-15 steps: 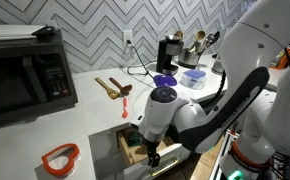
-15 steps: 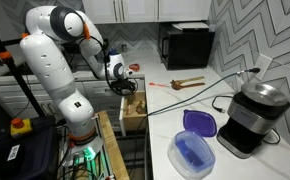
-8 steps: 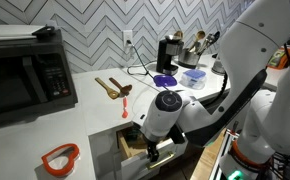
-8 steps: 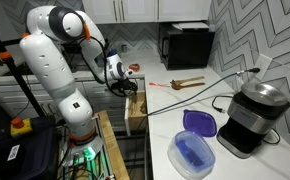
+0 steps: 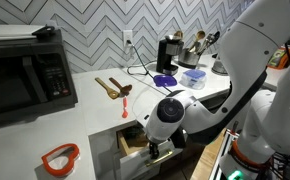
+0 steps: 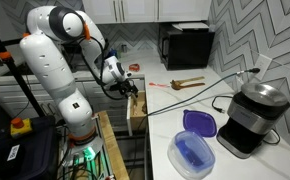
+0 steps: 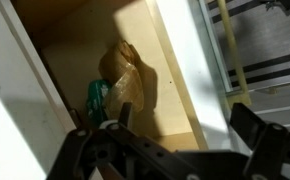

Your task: Pick up the brown bag and put it in the open drawer, close the open drawer

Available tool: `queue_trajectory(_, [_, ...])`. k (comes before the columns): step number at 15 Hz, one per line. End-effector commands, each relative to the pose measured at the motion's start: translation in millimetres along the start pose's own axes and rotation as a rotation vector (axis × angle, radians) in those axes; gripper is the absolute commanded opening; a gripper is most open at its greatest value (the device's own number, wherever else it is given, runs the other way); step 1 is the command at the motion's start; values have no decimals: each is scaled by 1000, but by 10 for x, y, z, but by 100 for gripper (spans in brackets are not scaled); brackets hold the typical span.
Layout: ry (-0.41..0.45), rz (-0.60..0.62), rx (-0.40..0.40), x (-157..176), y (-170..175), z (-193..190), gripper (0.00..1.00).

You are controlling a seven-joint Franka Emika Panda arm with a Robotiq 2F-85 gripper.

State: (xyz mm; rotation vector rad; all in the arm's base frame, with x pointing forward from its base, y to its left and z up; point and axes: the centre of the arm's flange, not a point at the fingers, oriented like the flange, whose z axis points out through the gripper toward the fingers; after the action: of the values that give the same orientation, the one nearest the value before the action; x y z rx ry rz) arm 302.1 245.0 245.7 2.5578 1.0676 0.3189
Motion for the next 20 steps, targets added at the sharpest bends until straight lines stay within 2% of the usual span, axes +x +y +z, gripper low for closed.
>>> queue_trajectory(1, [-63,127,-52,6,-86,83,100])
queue_trajectory(6, [-168,395,-10,38,-34,90,100])
queue_trajectory(12, [-255,702,43,76,41,59,100])
queue_trajectory(16, [-333,854,70,72,40,31,100])
queue_trajectory(20, [-419,948,120,26,12,29,100])
